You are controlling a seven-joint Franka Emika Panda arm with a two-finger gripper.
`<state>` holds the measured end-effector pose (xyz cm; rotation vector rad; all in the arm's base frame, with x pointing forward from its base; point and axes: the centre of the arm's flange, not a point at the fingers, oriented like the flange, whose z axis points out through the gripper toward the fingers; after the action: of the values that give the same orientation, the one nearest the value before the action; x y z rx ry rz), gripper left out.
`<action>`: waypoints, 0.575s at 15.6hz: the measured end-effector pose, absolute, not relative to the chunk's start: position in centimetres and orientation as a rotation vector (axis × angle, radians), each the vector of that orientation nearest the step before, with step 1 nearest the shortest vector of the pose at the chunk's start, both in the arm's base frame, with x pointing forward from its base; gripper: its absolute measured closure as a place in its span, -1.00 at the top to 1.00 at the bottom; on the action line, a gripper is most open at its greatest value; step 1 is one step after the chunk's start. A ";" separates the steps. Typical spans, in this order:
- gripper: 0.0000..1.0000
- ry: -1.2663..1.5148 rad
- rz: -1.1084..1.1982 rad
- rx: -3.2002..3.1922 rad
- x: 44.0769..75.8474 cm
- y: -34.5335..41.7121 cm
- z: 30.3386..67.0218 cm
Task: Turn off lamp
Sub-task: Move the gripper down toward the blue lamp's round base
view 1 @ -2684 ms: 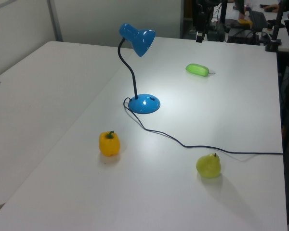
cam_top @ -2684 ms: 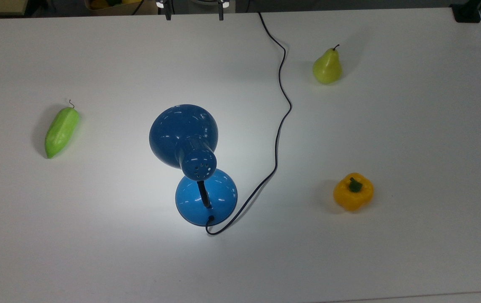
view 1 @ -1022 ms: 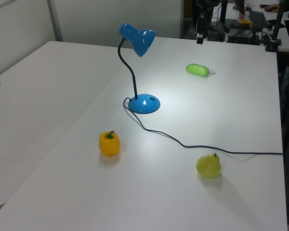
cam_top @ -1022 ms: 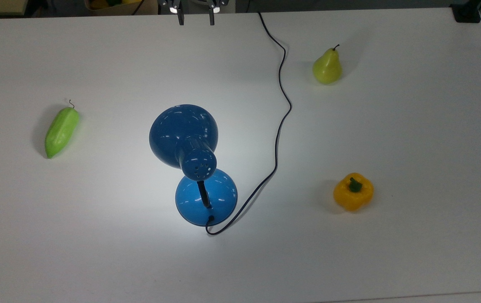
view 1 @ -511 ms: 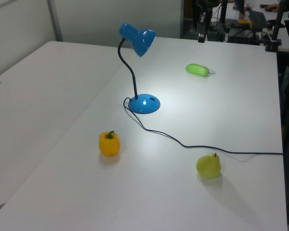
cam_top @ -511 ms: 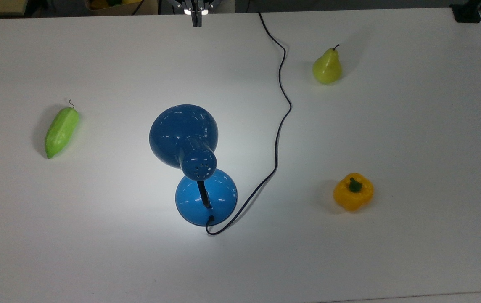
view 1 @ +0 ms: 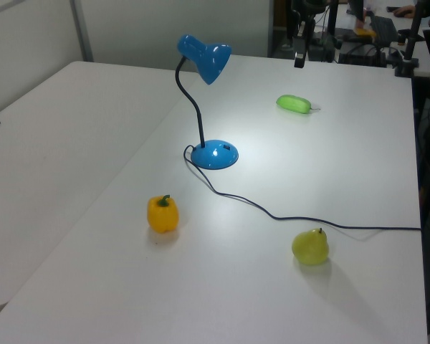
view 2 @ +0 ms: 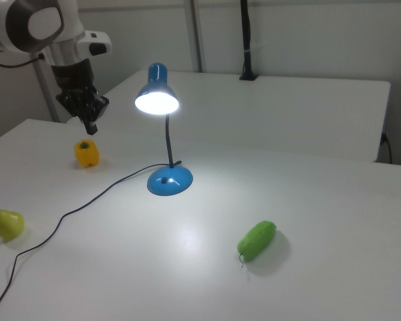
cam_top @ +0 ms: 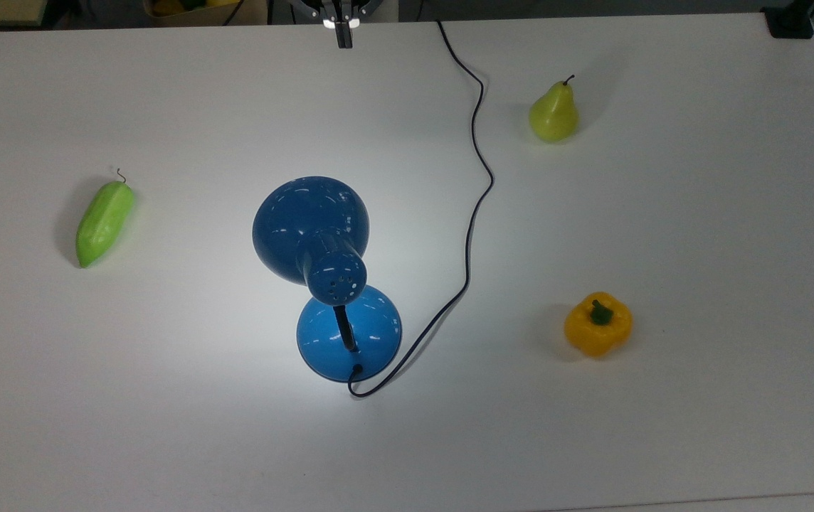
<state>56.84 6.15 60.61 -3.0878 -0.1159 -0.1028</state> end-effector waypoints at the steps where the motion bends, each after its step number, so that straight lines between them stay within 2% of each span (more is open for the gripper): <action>1: -0.98 -0.120 -0.098 -3.088 56.8 6.3 60.5; 5: -0.98 -0.133 -0.074 -3.088 56.8 6.7 59.7; 9: -0.98 -0.191 -0.004 -3.088 56.4 8.7 57.0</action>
<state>56.41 8.69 57.01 -3.0883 -0.1913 -0.0040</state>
